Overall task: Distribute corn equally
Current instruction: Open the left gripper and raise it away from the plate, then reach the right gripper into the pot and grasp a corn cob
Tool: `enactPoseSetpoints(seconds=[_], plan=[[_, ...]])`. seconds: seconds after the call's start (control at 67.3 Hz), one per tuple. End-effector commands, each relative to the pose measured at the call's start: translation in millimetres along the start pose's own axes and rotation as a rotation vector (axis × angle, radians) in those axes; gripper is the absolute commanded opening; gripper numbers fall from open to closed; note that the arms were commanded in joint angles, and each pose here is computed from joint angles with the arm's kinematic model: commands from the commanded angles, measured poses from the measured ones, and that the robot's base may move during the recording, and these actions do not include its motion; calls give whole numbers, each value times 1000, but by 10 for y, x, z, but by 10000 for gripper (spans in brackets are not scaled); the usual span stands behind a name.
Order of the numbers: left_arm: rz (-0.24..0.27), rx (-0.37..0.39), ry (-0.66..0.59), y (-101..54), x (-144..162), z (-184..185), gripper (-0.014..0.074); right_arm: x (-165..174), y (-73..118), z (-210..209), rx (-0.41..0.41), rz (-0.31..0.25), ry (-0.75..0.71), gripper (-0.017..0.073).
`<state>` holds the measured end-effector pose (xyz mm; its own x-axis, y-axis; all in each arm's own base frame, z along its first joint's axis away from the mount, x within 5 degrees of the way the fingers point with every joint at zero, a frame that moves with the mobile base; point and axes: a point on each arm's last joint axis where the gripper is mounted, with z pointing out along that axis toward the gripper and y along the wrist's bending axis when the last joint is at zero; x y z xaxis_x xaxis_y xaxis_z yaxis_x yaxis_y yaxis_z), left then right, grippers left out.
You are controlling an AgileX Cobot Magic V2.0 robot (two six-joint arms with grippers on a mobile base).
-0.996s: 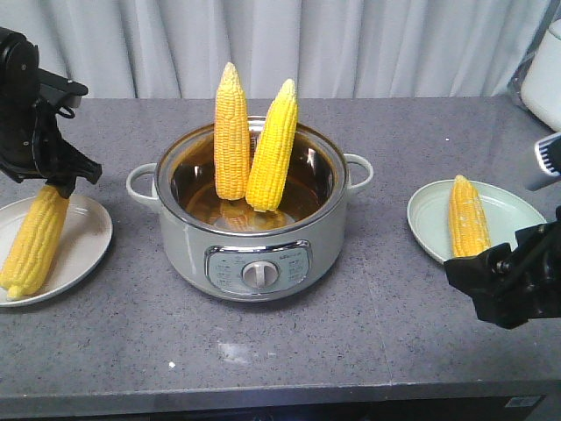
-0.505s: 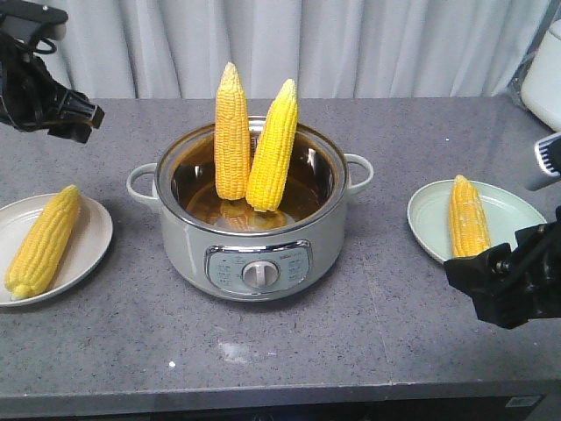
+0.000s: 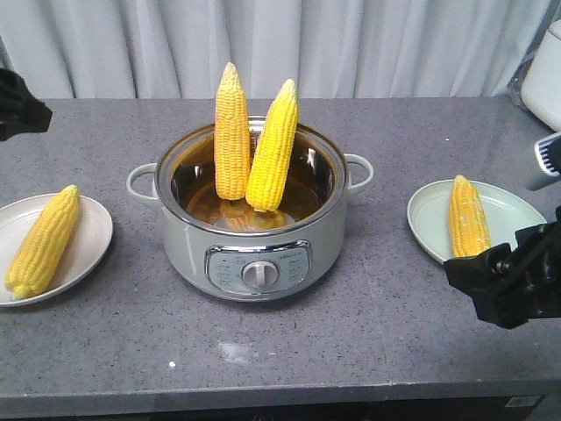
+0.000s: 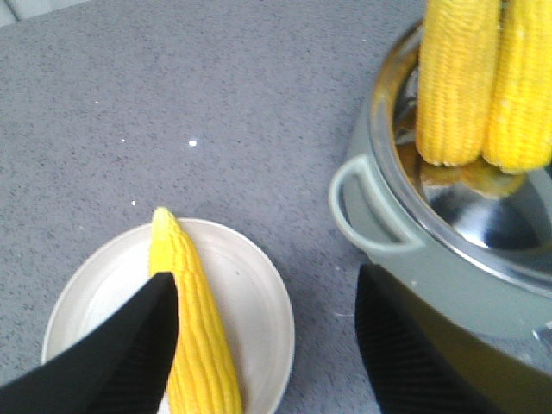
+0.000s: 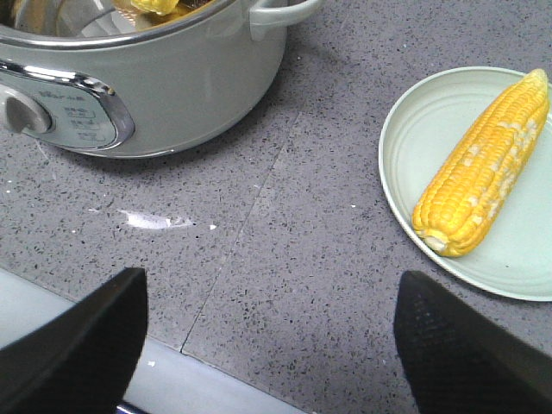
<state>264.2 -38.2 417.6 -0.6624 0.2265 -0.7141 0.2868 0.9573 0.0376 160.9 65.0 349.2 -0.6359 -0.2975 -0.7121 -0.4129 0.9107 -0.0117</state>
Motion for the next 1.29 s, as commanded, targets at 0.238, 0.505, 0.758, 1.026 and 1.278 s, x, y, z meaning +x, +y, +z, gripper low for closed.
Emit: enactPoseSetpoints(seconds=[0.238, 0.505, 0.758, 1.026, 1.278], plan=[[-27, -4, -236, -174, 602, -481, 421, -105, -2, -78, 5, -7, -88, 556], [-62, 22, -291, -248, 870, -572, 421, -148, 17, -83, -18, 17, -133, 556], [-63, 22, -289, -246, 867, -559, 421, -512, 54, 2, -81, 27, -156, 569], [-63, 22, -289, -246, 867, -559, 421, -1022, 181, 353, -261, -43, -160, 591], [-63, 22, -289, -246, 867, -559, 421, -1378, 186, 796, -306, -50, -118, 564]])
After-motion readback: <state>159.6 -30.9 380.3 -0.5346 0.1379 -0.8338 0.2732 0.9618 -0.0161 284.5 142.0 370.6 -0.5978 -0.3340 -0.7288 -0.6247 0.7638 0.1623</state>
